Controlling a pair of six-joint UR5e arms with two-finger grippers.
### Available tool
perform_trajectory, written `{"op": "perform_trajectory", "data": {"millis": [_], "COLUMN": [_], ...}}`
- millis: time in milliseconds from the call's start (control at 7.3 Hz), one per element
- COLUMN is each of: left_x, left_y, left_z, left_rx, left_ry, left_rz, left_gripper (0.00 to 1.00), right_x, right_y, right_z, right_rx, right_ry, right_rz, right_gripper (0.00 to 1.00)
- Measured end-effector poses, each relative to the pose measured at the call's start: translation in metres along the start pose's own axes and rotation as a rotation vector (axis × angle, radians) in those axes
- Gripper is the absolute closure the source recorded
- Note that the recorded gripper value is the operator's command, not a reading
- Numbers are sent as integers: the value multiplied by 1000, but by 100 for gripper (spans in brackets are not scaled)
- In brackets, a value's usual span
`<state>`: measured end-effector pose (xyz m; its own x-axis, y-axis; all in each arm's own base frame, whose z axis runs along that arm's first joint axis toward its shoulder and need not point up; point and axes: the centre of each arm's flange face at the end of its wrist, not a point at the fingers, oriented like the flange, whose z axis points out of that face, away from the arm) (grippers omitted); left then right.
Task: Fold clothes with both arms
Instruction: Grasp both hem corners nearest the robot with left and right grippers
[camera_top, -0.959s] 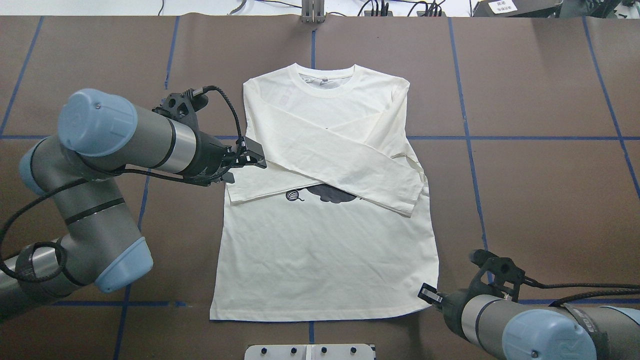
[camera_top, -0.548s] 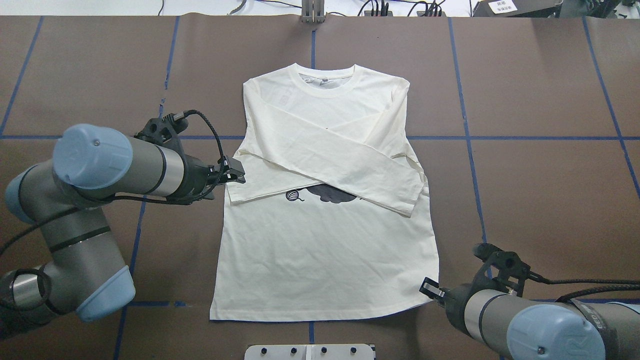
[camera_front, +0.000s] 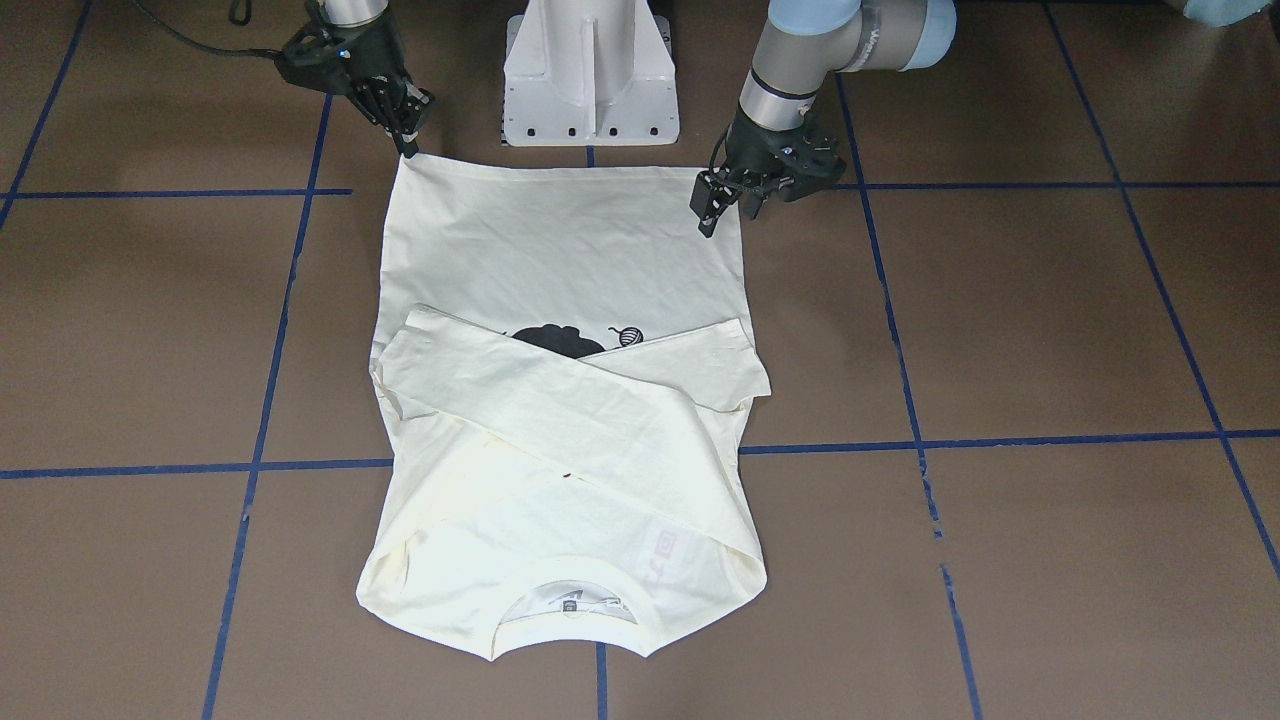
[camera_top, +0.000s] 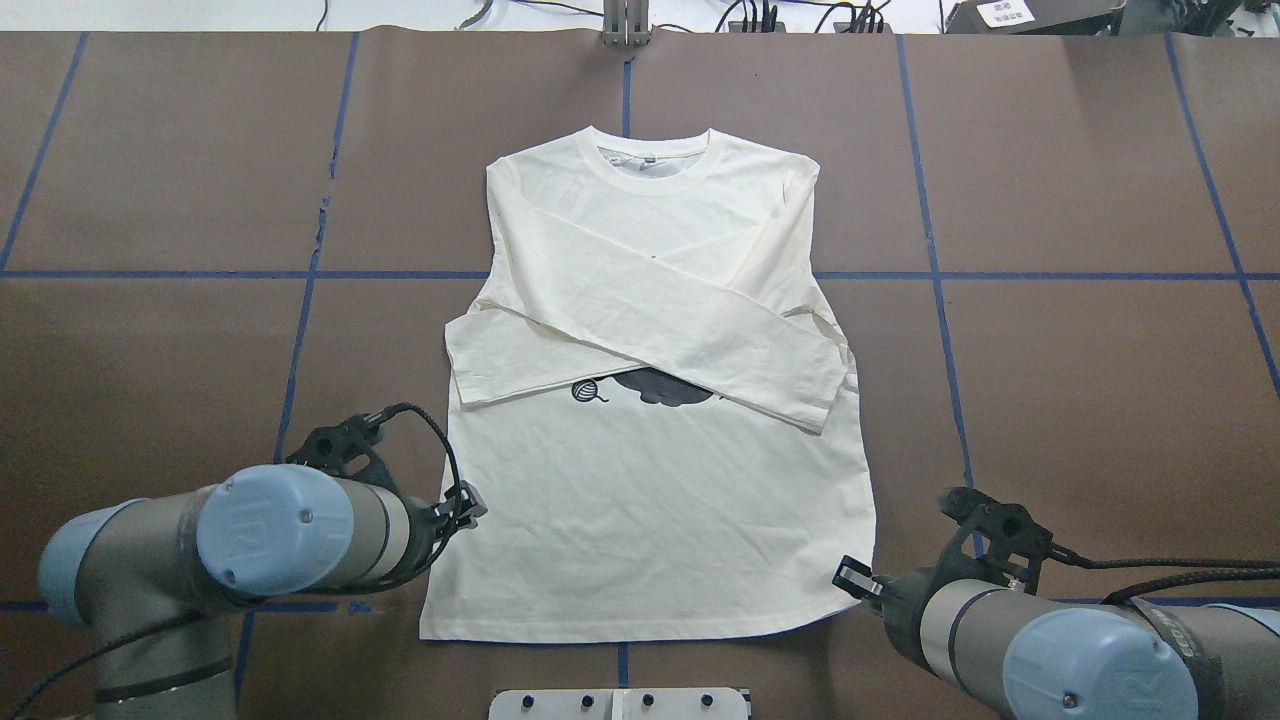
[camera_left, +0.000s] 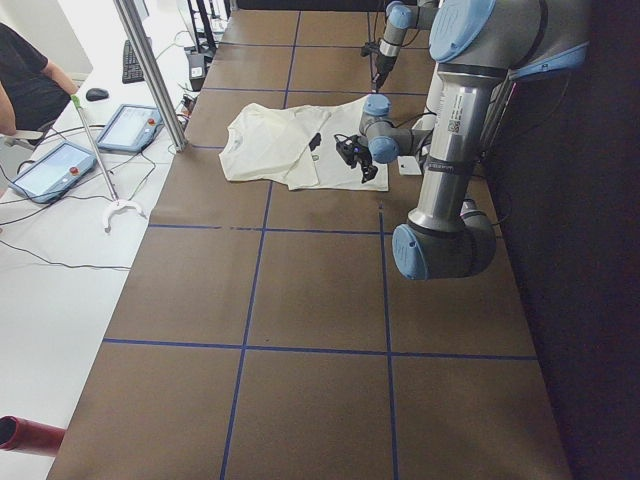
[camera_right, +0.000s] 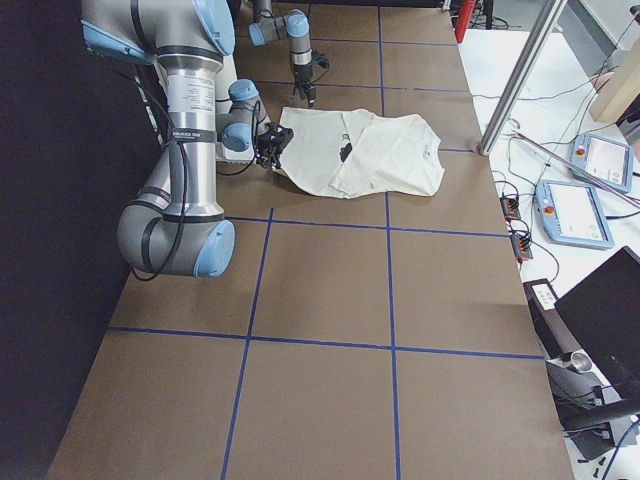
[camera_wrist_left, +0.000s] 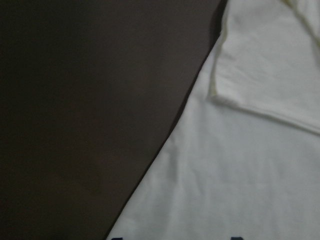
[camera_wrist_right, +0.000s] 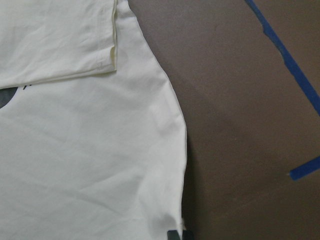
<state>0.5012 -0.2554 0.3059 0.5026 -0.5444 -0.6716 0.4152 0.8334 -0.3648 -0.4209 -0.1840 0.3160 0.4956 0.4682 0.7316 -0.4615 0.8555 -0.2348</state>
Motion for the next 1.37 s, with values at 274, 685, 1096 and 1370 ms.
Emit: {"op": "perform_trajectory", "data": {"millis": [274, 685, 1096, 1370], "left_x": [-21, -31, -40, -41], "left_y": [29, 51, 51, 51], "left_z": [12, 17, 23, 25], "left_rx": [-12, -36, -32, -32], "left_ry": [-42, -64, -84, -88], "left_rz": [-16, -1, 5, 6], "left_gripper": [31, 35, 53, 66], "right_x": [1, 2, 3, 2], "right_y": [0, 0, 0, 1], "right_z": [1, 2, 2, 2], "right_rx": [1, 1, 2, 1], "right_ry": [3, 6, 9, 7], "right_rz": [-1, -1, -3, -3], "right_gripper": [100, 100, 100, 100]}}
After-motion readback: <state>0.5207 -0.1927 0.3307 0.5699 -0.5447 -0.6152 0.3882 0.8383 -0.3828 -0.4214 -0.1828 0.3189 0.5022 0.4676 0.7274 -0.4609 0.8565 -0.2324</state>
